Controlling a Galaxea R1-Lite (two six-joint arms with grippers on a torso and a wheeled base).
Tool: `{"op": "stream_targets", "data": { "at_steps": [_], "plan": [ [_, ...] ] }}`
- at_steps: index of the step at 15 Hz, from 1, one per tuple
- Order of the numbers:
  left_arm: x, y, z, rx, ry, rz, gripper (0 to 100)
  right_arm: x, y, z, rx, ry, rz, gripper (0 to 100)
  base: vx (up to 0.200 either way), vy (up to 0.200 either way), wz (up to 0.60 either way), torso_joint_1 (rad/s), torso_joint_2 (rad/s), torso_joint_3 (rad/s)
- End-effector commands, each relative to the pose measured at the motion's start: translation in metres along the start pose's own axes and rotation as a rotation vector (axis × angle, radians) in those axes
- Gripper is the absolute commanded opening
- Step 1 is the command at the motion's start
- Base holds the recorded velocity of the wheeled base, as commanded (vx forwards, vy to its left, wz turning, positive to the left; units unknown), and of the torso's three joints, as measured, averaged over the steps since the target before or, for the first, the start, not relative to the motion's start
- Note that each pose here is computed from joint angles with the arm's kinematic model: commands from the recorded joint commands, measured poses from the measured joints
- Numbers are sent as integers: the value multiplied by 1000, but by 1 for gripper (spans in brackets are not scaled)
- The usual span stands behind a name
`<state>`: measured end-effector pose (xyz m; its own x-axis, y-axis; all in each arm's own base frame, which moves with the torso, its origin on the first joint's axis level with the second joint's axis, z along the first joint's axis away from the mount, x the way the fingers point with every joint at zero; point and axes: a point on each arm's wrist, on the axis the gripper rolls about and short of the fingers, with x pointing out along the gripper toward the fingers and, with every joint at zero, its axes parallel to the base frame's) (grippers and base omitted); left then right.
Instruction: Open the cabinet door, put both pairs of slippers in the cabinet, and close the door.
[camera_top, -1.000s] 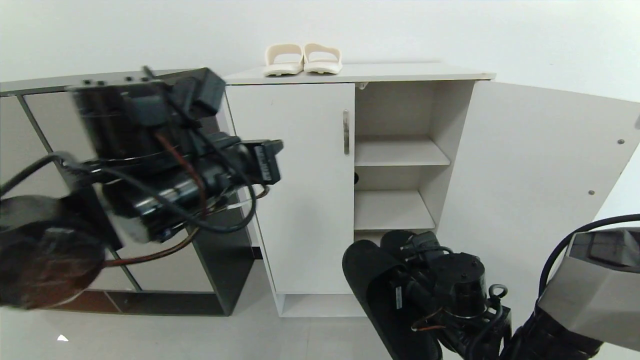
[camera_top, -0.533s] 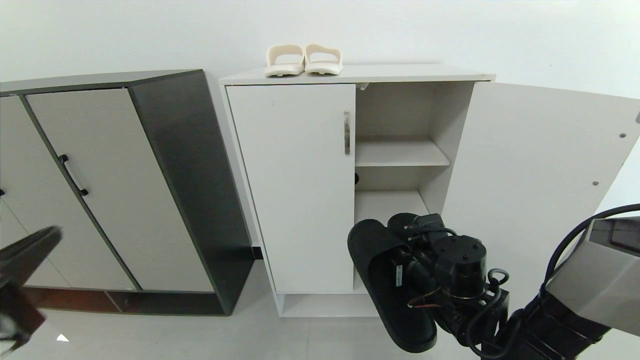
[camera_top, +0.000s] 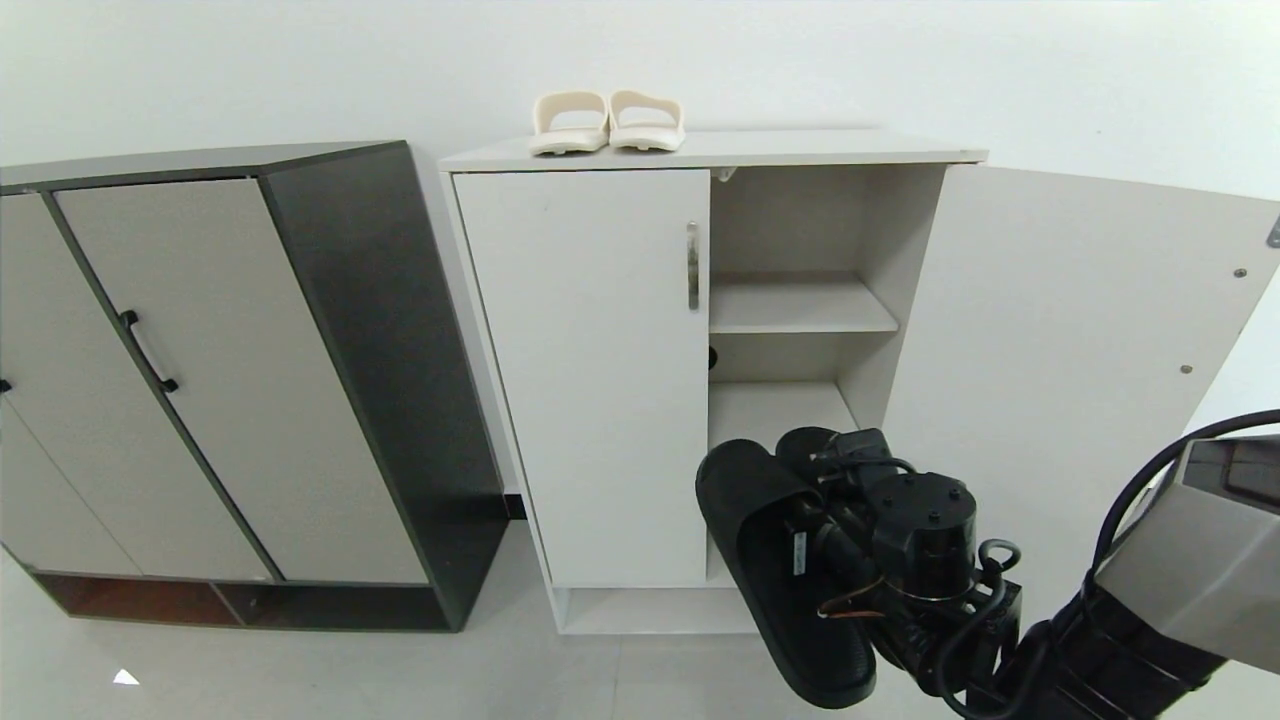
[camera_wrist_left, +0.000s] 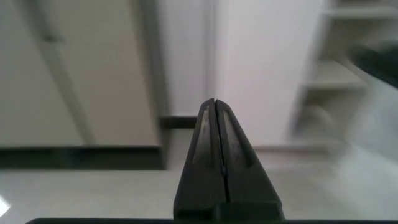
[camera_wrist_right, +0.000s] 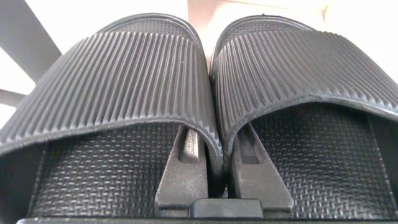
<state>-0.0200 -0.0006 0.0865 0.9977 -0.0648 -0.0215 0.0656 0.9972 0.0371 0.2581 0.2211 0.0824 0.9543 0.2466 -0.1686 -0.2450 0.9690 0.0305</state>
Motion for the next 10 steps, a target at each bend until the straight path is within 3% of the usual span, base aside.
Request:
{"op": "stream_targets", "data": {
  "at_steps": [1,10],
  "plan": [
    [-2,-1,-11,7,-20,3,0,-1,0,-1,-3,5,3,0,0,0,0,0,0,0],
    [-2,-1,-11,-2,-18,4,0,2,10,-2,-26,18,-15,0,0,0,0,0,0,0]
  ]
}}
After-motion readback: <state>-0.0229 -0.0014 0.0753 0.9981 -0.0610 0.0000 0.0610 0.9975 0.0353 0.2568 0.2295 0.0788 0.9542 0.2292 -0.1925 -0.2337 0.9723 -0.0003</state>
